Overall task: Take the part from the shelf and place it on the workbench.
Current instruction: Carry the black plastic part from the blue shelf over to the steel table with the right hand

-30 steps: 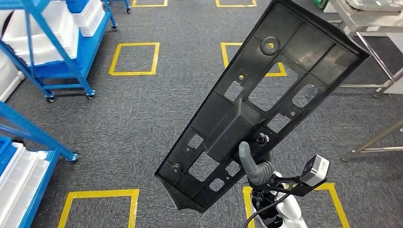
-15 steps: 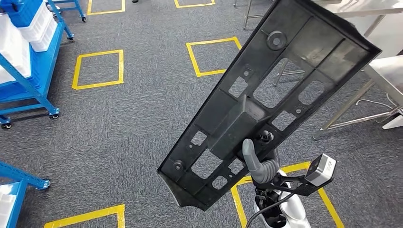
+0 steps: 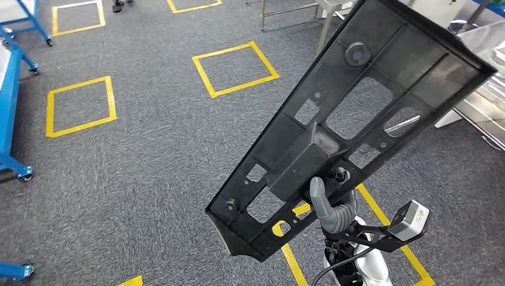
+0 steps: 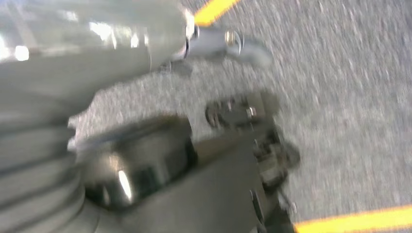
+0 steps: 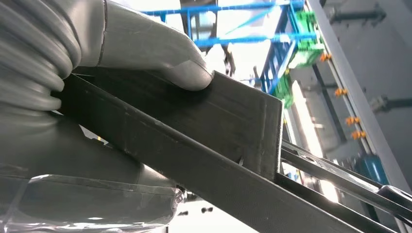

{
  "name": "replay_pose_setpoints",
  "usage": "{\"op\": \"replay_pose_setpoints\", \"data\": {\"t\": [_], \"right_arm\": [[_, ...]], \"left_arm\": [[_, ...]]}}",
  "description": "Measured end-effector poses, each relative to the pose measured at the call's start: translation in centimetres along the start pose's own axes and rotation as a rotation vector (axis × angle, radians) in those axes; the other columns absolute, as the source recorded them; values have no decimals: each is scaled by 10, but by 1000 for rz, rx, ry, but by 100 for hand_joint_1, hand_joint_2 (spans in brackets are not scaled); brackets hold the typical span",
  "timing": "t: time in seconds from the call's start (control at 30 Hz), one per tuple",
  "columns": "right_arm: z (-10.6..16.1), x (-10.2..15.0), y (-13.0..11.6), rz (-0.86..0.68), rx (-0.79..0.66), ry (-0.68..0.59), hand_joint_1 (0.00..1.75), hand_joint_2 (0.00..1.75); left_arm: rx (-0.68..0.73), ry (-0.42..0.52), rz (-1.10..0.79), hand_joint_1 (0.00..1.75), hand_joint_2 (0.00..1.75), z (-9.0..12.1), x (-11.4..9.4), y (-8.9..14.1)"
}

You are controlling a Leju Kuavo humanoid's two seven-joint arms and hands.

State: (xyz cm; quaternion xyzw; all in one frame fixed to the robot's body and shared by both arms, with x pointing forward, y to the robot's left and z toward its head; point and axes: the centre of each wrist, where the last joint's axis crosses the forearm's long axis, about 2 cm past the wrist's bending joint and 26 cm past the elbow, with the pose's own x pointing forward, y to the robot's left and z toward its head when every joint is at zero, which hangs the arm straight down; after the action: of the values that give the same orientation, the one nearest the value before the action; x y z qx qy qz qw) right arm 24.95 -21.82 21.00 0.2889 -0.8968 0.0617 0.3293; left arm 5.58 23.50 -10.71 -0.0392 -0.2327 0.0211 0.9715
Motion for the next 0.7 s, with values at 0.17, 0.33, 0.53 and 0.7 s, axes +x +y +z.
{"op": "replay_pose_setpoints", "data": {"t": [0.17,0.33,0.53,0.7], "right_arm": [[1,1,0,3,-3,-3,148,175],[2,1,0,3,-5,-1,148,175],[1,2,-3,22,-13,1,148,175],[-3,1,-6,27,-9,2,148,175]], "left_arm": [[0,5,1,0,175,1,-3,0],[0,5,1,0,175,1,-3,0],[-2,-5,0,0,175,0,1,0],[3,4,1,0,175,1,-2,0]]}}
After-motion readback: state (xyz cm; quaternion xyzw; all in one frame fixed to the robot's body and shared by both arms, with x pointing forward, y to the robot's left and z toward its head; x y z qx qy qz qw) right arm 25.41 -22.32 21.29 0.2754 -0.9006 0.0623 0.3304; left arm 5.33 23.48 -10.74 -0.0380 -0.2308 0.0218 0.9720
